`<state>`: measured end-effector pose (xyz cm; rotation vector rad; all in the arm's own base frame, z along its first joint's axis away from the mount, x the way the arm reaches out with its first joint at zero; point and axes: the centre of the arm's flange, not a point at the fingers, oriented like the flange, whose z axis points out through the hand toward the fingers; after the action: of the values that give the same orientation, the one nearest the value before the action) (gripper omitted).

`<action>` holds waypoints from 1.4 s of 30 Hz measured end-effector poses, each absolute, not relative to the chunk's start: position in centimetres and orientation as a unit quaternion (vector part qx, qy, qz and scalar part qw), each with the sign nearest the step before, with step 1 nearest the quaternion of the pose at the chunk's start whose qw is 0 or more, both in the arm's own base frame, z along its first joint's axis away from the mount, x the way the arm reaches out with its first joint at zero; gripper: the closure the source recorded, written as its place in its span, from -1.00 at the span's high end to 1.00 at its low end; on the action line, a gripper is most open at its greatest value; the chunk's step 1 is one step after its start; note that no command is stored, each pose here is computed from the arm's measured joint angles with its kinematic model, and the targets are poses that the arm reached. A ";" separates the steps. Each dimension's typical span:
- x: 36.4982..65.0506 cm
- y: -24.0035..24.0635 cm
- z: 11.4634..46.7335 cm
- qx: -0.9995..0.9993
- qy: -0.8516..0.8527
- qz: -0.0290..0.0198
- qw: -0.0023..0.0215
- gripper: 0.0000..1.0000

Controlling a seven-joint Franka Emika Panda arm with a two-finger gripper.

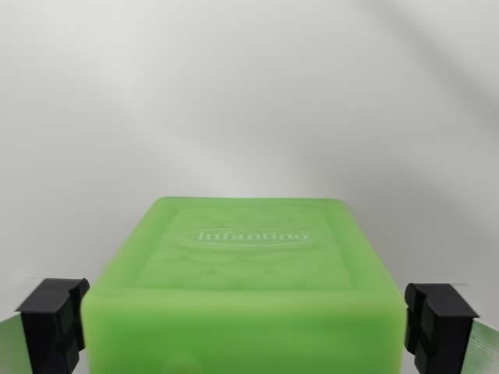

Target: Stack cube

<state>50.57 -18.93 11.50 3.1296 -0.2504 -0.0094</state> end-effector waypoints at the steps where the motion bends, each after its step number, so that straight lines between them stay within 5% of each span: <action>1: 50.6 -18.9 11.5 0.997 -0.080 -0.003 0.001 -1.00; 42: 50.6 -18.9 12.4 0.997 -0.080 -0.001 0.001 -1.00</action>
<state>50.63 -18.94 12.43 3.1300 -0.2509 -0.0043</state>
